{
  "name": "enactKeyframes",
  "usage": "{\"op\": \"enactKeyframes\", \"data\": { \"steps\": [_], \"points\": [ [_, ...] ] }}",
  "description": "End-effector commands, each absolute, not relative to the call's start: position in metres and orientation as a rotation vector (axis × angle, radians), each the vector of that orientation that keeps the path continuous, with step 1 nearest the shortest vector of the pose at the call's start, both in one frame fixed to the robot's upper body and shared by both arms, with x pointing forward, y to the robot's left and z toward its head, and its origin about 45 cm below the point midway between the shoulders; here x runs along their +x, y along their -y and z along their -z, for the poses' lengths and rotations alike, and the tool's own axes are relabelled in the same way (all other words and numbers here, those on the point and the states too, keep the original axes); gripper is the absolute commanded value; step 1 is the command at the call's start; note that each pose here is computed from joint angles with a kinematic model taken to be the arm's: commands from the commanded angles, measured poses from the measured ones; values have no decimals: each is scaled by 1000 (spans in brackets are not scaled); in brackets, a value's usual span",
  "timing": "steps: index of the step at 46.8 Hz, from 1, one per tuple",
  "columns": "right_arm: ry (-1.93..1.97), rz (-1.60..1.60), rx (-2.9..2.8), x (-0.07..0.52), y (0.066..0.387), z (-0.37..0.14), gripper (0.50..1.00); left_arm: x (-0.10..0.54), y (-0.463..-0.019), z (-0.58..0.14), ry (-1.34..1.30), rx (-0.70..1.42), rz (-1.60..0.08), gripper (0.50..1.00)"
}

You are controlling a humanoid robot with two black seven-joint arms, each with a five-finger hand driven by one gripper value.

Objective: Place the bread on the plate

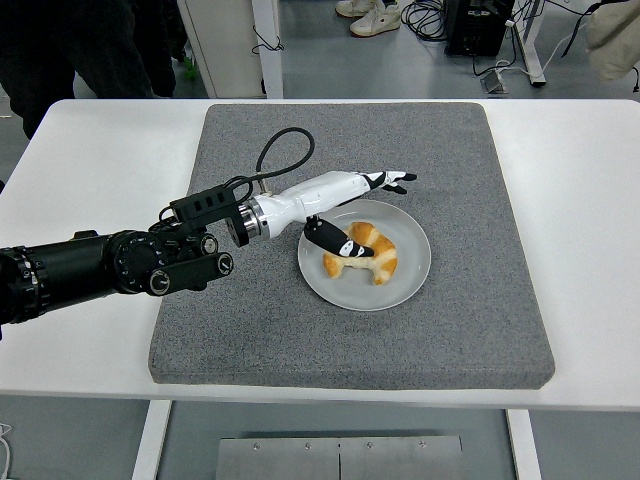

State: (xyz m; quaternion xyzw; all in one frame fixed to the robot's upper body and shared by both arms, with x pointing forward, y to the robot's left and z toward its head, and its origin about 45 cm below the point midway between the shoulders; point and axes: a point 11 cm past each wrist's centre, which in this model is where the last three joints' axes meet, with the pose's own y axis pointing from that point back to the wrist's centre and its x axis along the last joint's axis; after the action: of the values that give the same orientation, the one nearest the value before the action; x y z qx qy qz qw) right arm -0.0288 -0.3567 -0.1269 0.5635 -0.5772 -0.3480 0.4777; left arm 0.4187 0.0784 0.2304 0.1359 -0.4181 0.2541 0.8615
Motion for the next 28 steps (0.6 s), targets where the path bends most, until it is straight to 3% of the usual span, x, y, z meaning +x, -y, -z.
{"op": "enactKeyframes", "data": {
  "steps": [1, 28],
  "points": [
    [1410, 850, 1376, -29, 357, 127, 1000, 424, -74, -241, 834, 238, -592, 911],
    [1410, 850, 1376, -29, 357, 127, 1000, 477, -90, -329, 441, 7, -951, 921]
  ]
}}
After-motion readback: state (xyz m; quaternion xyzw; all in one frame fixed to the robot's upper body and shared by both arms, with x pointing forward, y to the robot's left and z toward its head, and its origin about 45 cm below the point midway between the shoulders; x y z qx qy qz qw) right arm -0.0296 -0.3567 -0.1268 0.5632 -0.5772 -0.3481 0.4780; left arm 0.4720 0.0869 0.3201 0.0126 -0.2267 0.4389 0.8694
